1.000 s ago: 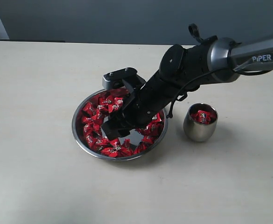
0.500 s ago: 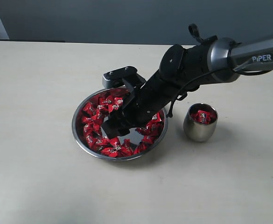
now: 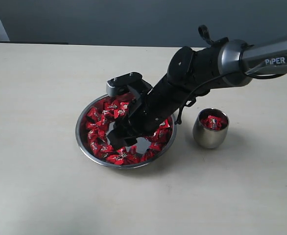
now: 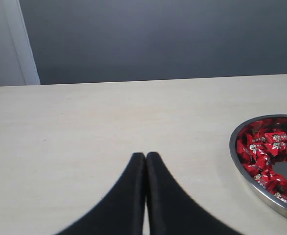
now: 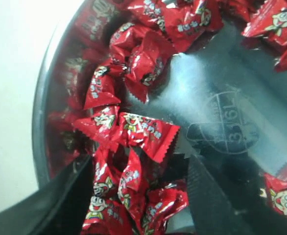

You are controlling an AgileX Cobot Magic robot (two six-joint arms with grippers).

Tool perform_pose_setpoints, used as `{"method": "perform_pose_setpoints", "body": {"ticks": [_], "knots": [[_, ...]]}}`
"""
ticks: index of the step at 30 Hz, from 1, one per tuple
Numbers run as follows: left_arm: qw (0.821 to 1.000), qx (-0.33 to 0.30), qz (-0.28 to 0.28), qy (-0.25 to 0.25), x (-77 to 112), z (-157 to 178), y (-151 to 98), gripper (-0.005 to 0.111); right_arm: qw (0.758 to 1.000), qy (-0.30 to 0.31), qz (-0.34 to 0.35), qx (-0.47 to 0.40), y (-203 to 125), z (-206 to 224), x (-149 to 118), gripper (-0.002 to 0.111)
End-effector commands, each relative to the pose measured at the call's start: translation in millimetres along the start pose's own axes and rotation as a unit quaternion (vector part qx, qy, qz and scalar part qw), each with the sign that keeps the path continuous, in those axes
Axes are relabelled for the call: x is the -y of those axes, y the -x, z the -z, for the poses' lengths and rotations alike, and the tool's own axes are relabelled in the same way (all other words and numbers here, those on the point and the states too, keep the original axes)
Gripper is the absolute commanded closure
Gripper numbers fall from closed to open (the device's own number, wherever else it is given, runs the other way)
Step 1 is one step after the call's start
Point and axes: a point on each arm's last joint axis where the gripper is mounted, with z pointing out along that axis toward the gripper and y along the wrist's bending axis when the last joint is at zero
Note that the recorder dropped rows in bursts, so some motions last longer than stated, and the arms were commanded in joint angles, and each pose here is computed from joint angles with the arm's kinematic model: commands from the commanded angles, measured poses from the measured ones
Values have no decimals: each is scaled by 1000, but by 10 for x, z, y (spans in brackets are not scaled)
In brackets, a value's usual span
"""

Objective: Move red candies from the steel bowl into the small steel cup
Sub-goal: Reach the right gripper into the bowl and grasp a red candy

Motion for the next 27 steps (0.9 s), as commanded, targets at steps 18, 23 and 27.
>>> {"method": "perform_pose_setpoints", "body": {"ticks": [18, 23, 27], "knots": [[1000, 3, 0, -3, 3, 2, -2, 106, 1000, 10, 7, -3, -33, -158, 50, 53], [1000, 3, 0, -3, 3, 2, -2, 106, 1000, 5, 11, 4, -18, -151, 56, 71], [1000, 3, 0, -3, 3, 2, -2, 106, 1000, 5, 10, 7, -9, -134, 48, 109]]}}
